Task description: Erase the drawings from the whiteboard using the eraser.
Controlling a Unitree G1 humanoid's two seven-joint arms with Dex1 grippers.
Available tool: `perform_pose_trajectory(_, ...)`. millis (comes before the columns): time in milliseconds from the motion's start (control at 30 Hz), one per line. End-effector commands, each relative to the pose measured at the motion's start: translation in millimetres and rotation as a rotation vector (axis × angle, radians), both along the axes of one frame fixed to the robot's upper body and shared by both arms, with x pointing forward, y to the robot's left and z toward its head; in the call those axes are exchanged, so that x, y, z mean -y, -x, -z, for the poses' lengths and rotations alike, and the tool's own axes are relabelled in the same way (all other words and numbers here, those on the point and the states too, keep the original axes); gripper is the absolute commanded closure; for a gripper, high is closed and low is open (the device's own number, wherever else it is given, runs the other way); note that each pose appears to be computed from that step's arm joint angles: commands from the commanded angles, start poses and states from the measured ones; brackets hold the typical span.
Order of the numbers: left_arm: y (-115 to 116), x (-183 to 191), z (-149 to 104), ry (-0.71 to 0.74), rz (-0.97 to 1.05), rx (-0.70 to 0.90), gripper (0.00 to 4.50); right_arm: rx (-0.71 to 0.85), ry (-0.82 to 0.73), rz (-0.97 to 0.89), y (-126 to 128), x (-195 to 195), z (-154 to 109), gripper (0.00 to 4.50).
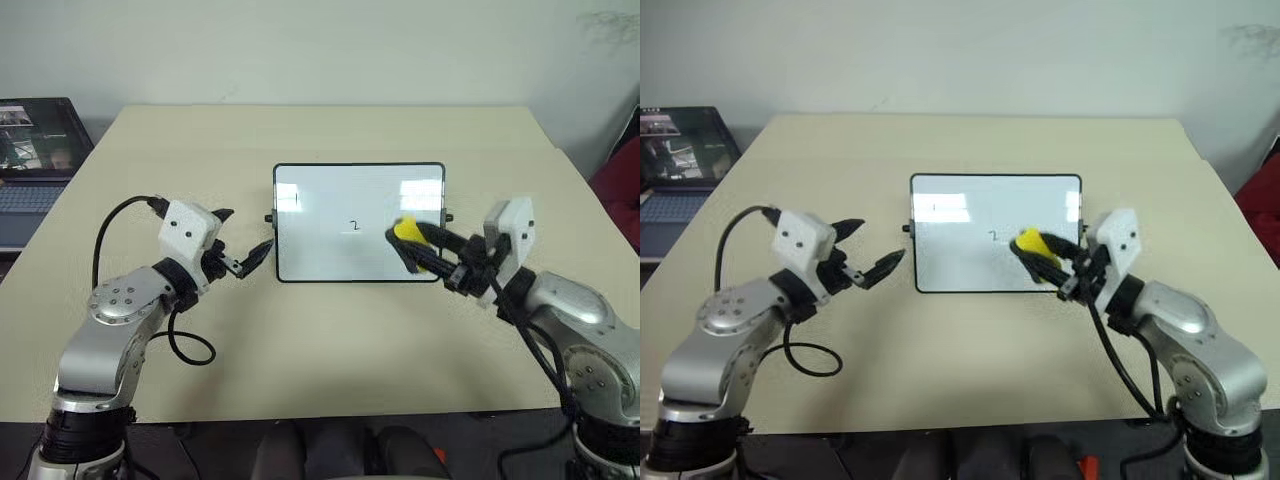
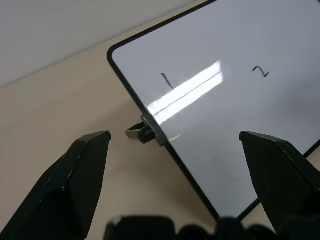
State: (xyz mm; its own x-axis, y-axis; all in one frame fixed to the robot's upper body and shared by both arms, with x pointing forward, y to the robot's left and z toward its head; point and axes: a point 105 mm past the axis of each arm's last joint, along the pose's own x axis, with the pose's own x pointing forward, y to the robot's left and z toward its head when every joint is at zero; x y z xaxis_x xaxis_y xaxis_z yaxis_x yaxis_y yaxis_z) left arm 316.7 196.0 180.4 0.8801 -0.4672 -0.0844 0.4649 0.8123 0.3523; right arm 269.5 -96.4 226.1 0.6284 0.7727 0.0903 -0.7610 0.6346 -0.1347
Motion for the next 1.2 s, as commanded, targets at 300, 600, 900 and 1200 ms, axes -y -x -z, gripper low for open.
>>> perform_pose_trajectory(300,-25.8,-15.7,-13.5,-0.014,-0.054,0.066,0.0,0.212,0.149,0.122,-47.3,-21.3,-11.8,3.27)
perform_pose_trajectory(600,-27.4,-10.1,-8.8,0.045,0.027,0.007,0.0,0.373,0.262,0.17,-81.0,-76.3,-17.9,3.27)
perform_pose_trajectory(900,-6.7,-5.3,-3.1,0.015,0.205,-0.053,0.0,0.422,0.308,0.077,-83.4,-116.5,-32.7,3.27)
perform_pose_trajectory(1200,-9.5,-9.3,-11.4,0.036,0.173,-0.024,0.0,0.413,0.387,0.035,-101.5,-139.0,-26.2,3.27)
